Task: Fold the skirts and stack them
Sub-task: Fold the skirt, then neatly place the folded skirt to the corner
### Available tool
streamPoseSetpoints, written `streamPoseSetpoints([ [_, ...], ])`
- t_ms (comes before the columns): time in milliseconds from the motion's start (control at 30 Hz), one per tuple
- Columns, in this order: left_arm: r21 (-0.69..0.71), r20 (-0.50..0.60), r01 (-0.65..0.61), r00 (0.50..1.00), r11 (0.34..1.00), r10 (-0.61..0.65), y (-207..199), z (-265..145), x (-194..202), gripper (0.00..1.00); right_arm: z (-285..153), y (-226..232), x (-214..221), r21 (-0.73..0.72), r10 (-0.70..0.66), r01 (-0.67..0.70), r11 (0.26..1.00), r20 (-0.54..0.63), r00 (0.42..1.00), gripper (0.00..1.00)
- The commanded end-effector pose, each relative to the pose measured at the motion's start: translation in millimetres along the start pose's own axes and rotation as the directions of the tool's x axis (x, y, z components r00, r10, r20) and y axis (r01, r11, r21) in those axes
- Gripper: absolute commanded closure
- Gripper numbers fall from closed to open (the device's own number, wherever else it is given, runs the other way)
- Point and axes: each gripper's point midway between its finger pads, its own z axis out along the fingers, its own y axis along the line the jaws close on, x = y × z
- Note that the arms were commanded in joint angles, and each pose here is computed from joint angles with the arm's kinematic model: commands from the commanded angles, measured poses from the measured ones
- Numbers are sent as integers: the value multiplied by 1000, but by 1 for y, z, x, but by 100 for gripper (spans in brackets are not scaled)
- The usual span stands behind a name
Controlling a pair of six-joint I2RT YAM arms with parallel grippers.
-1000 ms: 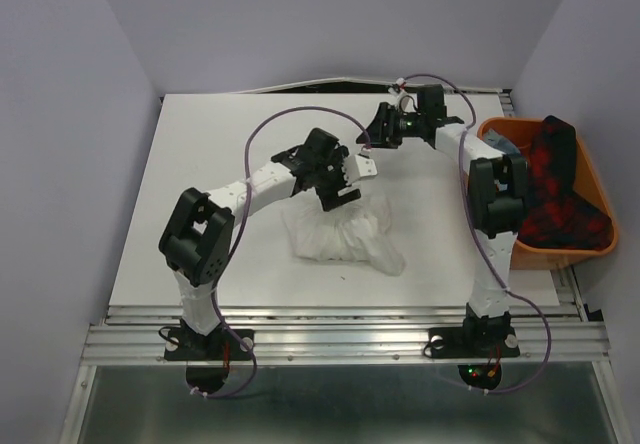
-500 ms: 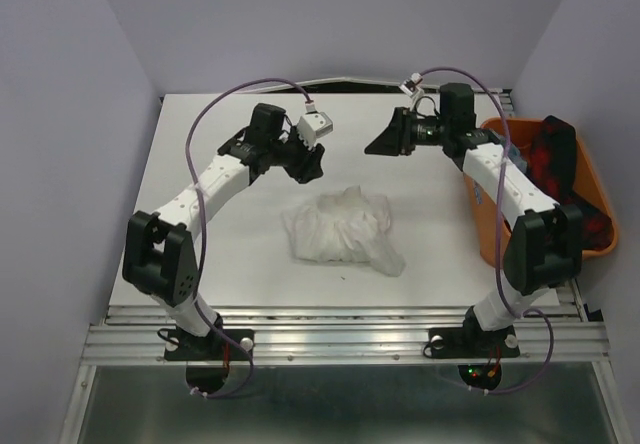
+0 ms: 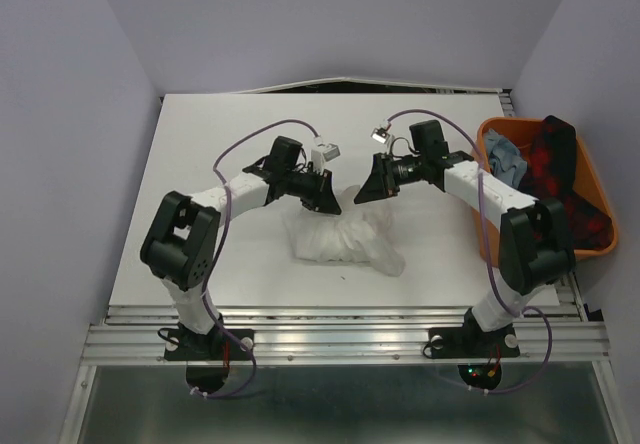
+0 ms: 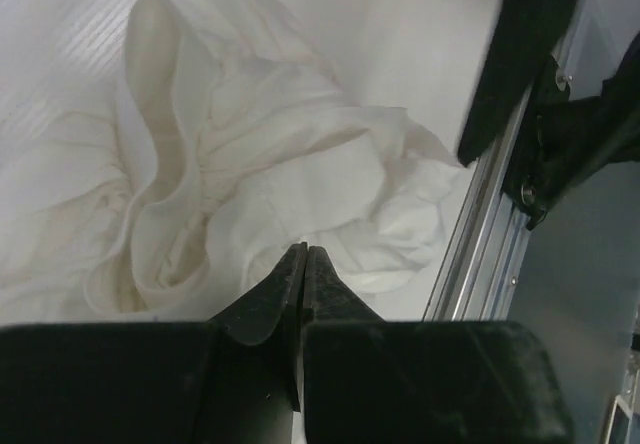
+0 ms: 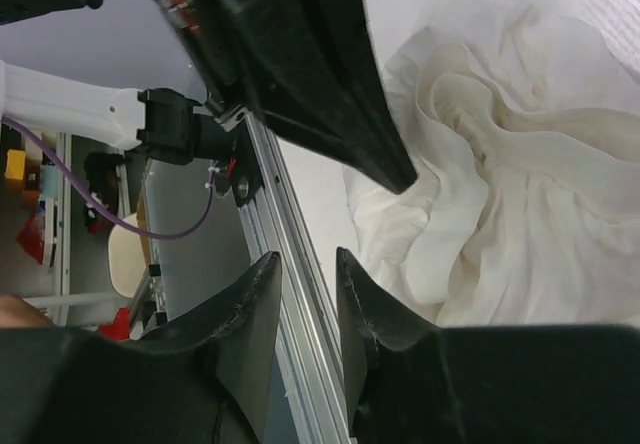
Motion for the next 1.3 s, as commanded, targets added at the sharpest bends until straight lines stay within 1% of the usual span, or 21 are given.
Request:
streamPoseSetpoints([
  [0,2,51,132,990,991,-131,22,17,-8,92,3,-13,1,-3,-29,29,1000,-23,999,65],
  [33,2,78,139,987,990,-138,30,19,-14,92,5,-15,2,-5,-26,26,1000,-28,999,64],
  [67,-9,80,210,975,978,-209,46,22,-9,92,7,-22,4,-5,-22,21,1000,-36,999,63],
  [233,-49,83,272,960,961,-267,91,35,-3,92,19,-55,24,12,7,-6,1000,-83,997,57],
  [300,-85,84,272,961,959,-265,108,41,-4,92,25,-81,38,56,24,-18,998,-112,993,54],
  [333,-105,71,255,966,961,-249,115,41,-1,90,27,-90,42,80,39,-30,996,-119,992,52],
  [367,-126,60,254,967,959,-249,124,44,2,83,29,-104,44,115,9,5,993,-129,992,50],
  [400,-169,79,234,972,958,-223,135,41,-9,80,33,-117,53,130,45,-25,991,-147,988,50],
  [533,-275,54,143,990,951,-133,156,29,-22,71,41,-144,54,195,95,-68,979,-133,987,47],
  [567,-288,42,106,994,952,-98,156,25,-24,65,43,-147,47,204,95,-71,976,-110,989,45],
  [667,-350,56,38,998,936,-19,148,3,-43,50,44,-134,17,178,68,-57,982,-56,996,41],
  [700,-393,82,3,996,920,32,138,-14,-56,48,43,-121,7,149,84,-77,986,-38,996,39],
  [767,-435,146,-51,981,899,127,112,-43,-85,39,34,-90,-27,124,23,-26,992,26,999,33],
  [867,-517,194,-64,963,853,189,89,-71,-101,25,21,-52,-52,102,-16,8,995,80,997,24],
  [900,-566,230,-60,946,822,228,73,-87,-115,23,12,-33,-62,102,-55,44,994,109,993,22],
  [967,-604,269,-13,938,797,219,53,-100,-122,22,4,-20,-67,127,-69,51,991,140,988,17],
  [1000,-640,269,-3,936,768,228,44,-99,-123,21,-4,-7,-71,140,-102,79,987,165,981,15],
  [1067,-651,279,15,934,759,222,25,-99,-121,21,-17,-5,-78,200,-124,81,976,211,970,7],
  [1133,-674,286,37,934,738,215,7,-87,-114,21,-34,1,-82,246,-144,80,966,255,956,4],
  [1200,-673,286,60,940,737,184,-1,-74,-105,22,-58,-15,-92,332,-132,18,943,323,937,3],
  [1267,-667,271,115,958,736,95,-6,-49,-86,22,-85,-27,-97,388,-121,-38,921,376,919,3],
])
